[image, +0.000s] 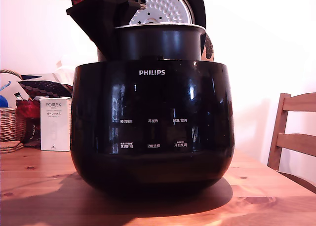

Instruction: Place the pot you are holding inside the rice cooker

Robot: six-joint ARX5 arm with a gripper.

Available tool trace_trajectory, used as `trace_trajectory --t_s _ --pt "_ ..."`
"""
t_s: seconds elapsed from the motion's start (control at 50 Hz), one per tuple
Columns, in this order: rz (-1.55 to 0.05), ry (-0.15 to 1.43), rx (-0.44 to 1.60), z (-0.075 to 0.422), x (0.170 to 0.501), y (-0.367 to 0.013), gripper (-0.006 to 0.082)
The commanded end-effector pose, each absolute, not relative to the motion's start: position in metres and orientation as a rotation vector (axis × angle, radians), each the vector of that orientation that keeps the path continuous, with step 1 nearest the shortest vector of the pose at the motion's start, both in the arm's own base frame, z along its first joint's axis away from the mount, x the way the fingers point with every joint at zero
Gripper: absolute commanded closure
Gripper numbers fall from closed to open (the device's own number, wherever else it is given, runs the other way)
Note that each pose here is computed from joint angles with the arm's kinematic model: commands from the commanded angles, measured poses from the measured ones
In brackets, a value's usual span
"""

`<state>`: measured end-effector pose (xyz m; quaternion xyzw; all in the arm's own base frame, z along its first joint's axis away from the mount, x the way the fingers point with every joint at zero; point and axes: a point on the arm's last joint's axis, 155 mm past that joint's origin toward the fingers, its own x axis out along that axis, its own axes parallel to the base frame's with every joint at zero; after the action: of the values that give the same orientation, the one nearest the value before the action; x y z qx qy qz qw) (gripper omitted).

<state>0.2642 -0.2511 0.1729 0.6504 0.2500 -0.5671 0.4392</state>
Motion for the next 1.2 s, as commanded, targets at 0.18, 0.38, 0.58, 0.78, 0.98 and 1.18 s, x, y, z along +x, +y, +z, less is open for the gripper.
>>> trace_trajectory --t_s 0.18,0.38,0.58,0.78,0.98,1.18 --pt "-1.372 0.65 1.512 0.179 0.267 -0.25 0.0791" --pt "-1.387 0.646 1.489 0.179 0.264 -0.253 0.0739" --pt "-1.388 0.647 1.488 0.179 0.263 -0.252 0.0739" --pt "-1.396 0.645 1.482 0.179 0.262 -0.253 0.0704" --pt "-1.397 0.643 1.48 0.179 0.262 -0.254 0.0684" --pt "-1.396 0.643 1.48 0.179 0.262 -0.254 0.0683"
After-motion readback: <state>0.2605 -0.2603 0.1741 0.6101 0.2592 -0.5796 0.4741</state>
